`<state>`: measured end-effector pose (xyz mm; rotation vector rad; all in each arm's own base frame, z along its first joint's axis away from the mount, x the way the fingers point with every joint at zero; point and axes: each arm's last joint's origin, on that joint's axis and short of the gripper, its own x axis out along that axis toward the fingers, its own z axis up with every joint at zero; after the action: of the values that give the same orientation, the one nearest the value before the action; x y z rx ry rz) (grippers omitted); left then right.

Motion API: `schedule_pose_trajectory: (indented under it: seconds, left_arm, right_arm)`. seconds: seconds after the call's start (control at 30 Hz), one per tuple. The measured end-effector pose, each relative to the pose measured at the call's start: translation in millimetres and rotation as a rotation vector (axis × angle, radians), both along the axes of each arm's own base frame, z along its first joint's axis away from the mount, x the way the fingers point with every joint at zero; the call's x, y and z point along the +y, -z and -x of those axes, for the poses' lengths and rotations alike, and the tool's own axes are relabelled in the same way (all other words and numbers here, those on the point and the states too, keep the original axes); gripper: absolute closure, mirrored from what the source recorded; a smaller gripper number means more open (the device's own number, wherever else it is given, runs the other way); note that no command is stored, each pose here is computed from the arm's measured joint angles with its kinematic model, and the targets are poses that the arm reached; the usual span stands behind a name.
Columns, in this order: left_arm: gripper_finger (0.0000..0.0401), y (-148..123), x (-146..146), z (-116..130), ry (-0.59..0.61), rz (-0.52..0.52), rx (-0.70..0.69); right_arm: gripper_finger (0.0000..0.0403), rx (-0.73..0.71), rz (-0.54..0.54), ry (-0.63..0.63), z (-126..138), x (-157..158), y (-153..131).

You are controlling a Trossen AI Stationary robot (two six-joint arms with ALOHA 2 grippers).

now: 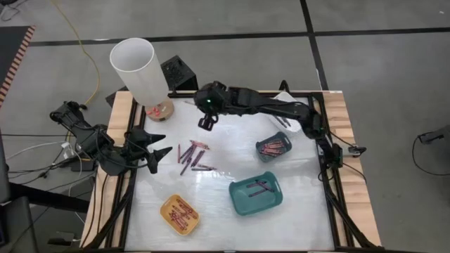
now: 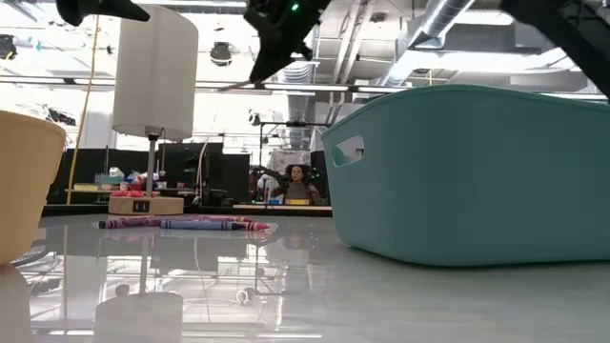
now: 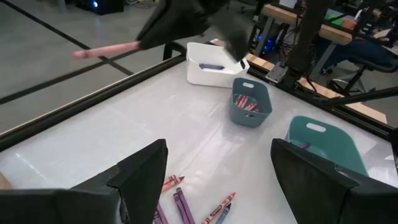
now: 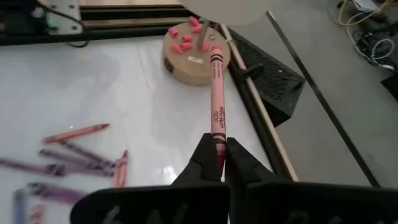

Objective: Sort crayons
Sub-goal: Put the pink crayon into the dark blue bin

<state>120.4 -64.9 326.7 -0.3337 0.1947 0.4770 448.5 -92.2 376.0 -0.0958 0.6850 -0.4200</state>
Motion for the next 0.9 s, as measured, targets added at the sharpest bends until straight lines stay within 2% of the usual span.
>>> schedule_pose_trajectory:
  seconds: [0.2,0.5,0.67,0.9]
  left_arm:
    - [0.0125,0.6,-1.1,0.7,0.02,0.002,0.009]
    - [0.0125,0.3,-2.2,1.6,0.018,-0.002,0.002]
    - [0.0125,0.2,-2.2,1.7,0.013,0.003,-0.003]
    - [0.0125,-0.1,-1.6,1.8,-0.006,-0.014,-0.008]
  right_arm:
    - [0.0403,-0.008,0.004,0.05,43.5,8.9,-1.8]
    - [0.0403,-0.221,-0.032,0.162,131.3,35.9,28.5]
    - [0.0403,-0.214,-0.033,0.234,178.8,55.7,53.8]
    - [0.0403,-0.114,-0.087,0.225,231.8,74.4,94.2]
